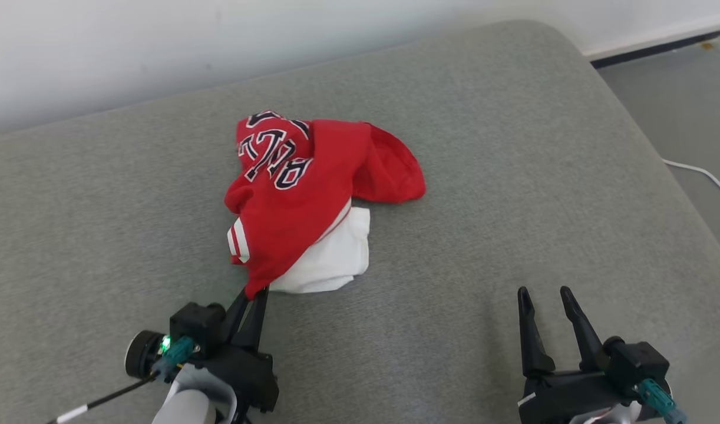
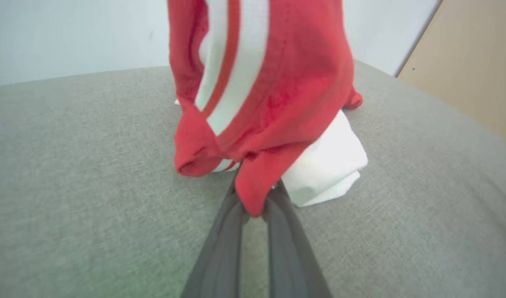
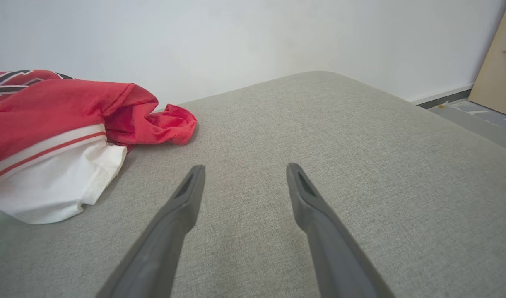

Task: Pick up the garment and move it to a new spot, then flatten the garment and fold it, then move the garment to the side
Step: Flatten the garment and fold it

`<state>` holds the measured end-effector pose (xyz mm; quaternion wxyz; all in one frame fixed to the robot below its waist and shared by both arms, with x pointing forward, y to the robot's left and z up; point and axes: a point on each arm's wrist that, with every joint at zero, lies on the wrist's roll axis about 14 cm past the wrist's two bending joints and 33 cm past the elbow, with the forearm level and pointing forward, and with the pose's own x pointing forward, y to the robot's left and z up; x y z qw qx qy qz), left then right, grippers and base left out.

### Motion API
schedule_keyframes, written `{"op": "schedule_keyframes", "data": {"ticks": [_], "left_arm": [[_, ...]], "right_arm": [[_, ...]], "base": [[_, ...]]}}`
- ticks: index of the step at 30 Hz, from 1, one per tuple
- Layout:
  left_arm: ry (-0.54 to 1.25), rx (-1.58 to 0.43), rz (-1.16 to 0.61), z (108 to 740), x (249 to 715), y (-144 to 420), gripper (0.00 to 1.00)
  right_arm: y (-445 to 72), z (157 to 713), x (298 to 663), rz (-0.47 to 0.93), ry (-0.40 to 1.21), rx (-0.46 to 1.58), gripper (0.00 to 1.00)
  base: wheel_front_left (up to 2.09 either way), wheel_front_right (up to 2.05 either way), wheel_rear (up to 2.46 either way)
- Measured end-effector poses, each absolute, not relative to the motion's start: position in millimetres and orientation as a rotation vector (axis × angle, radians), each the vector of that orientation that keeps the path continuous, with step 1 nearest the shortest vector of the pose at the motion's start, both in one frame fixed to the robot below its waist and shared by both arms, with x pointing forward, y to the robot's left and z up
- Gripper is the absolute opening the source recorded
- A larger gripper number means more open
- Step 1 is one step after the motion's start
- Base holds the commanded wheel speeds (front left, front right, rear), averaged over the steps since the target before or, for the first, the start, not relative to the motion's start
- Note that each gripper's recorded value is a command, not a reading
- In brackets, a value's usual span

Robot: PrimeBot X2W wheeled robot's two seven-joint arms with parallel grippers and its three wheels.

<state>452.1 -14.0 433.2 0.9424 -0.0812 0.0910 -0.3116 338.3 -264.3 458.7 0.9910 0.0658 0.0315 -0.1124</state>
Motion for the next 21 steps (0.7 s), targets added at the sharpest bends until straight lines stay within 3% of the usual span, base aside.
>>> {"op": "schedule_keyframes", "data": {"ticks": [21], "left_arm": [[0.076,0.009,-0.145,492.1,393.8,198.0,0.00]], "right_arm": [[-189.2,470.0,369.1,0.013,0.025,0.179,1.00]], "base": [[0.00,0.00,0.00]]}}
